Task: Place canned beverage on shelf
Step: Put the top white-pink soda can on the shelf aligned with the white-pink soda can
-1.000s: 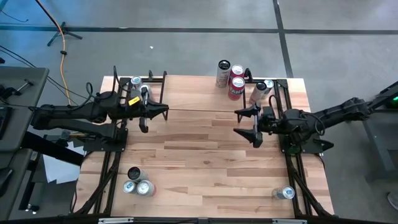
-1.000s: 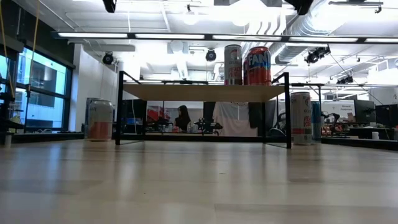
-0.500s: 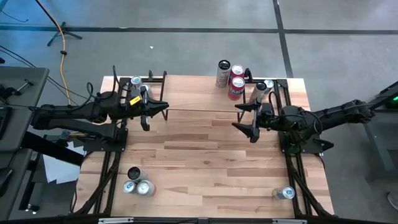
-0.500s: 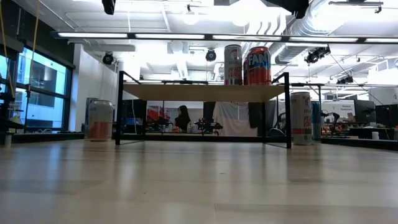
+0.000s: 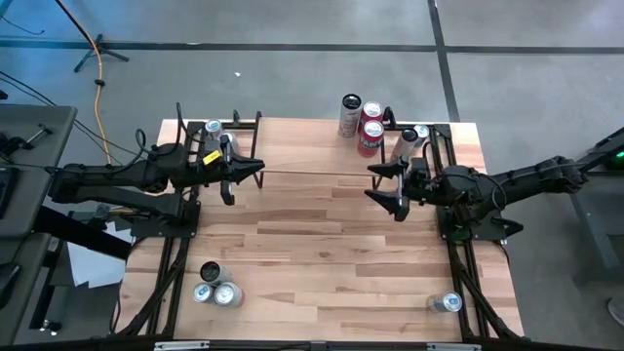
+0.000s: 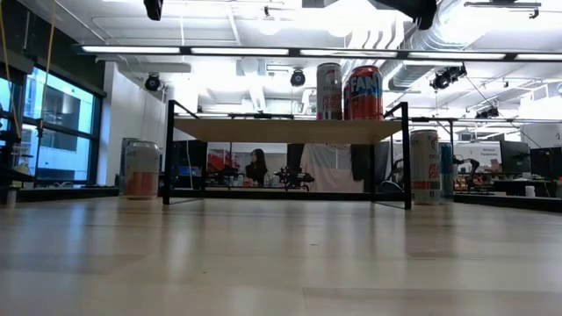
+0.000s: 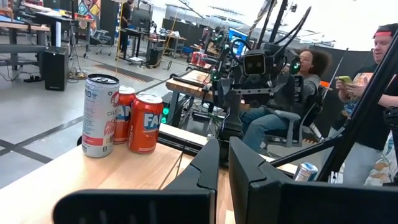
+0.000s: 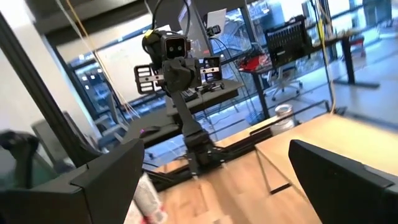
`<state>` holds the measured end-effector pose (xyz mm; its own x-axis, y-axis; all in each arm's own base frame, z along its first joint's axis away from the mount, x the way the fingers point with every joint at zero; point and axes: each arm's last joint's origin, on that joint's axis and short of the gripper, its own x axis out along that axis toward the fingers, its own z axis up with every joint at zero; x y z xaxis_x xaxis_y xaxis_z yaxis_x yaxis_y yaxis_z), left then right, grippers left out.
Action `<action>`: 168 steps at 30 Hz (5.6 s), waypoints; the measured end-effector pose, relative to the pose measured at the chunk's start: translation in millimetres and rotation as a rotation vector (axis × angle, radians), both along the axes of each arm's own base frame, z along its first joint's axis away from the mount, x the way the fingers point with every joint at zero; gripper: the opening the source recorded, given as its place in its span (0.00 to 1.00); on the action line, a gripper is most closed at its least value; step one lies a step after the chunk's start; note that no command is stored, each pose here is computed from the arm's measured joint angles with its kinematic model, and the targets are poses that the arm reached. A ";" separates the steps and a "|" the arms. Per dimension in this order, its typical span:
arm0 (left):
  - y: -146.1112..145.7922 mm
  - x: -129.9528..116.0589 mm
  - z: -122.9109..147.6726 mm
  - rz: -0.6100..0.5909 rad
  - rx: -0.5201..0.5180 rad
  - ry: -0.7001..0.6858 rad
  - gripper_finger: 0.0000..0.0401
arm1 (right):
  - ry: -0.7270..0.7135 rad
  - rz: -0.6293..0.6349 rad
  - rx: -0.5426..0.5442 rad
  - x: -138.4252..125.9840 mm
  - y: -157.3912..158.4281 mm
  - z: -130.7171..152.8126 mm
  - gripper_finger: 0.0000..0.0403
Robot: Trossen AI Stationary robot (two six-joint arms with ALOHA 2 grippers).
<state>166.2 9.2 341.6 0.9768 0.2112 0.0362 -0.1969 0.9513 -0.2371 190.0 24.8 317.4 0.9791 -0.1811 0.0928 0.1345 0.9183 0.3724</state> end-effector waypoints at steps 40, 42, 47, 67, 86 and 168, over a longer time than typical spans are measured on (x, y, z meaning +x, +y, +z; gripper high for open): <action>0.2 -0.1 0.2 0.007 0.000 -0.001 0.00 | 0.075 0.023 -0.071 0.6 0.7 -6.2 0.10; 0.2 -0.1 0.1 0.007 0.000 -0.001 0.00 | 0.086 0.039 -0.109 0.8 1.3 -6.8 0.04; 0.2 -0.1 0.2 0.007 0.000 -0.001 0.00 | 0.114 0.033 -0.124 0.8 1.1 -9.3 0.02; 0.3 -0.1 0.3 0.008 0.000 -0.001 0.00 | 0.124 0.027 -0.173 0.7 1.0 -9.5 0.04; 0.2 -0.2 0.3 0.008 0.000 -0.002 0.00 | 0.124 0.027 -0.173 0.7 1.0 -9.5 0.04; 0.3 -0.2 0.4 0.009 0.048 0.008 0.00 | 0.123 0.028 -0.158 0.6 0.9 -9.6 0.04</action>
<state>166.0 9.5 342.0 0.9750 0.2186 0.0386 -0.2077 0.9597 -0.1894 190.7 25.7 307.8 0.9892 -0.1463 -0.0027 0.1438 0.9679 0.2061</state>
